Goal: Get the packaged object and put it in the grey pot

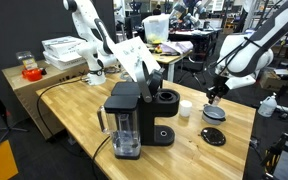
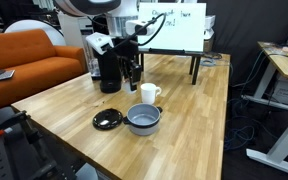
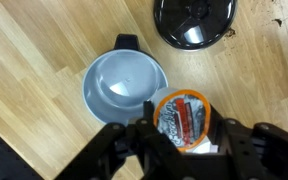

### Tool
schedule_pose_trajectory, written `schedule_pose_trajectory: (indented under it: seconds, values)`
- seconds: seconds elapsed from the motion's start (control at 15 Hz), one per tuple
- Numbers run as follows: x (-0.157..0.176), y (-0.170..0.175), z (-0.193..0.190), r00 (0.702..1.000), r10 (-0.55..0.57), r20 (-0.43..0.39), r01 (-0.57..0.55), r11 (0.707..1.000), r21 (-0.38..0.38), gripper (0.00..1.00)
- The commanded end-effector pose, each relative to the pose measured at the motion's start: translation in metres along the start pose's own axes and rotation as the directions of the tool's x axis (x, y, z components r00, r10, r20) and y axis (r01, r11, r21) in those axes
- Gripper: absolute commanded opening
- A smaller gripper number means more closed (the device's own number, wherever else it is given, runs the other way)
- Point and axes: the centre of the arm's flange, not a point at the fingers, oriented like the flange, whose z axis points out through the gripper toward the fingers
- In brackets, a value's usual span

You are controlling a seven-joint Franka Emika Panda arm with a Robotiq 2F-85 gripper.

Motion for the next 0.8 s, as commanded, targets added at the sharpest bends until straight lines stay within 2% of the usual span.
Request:
schedule_pose_trajectory:
  seconds: [0.0, 0.33, 0.73]
  values:
    - [0.014, 0.022, 0.015, 0.998, 0.058, 0.014, -0.059, 0.997, 0.050, 0.25]
    - [0.023, 0.048, 0.034, 0.993, 0.112, 0.039, -0.113, 0.993, 0.045, 0.25]
    - [0.030, 0.045, 0.059, 0.993, 0.090, 0.070, -0.093, 0.995, 0.040, 0.25]
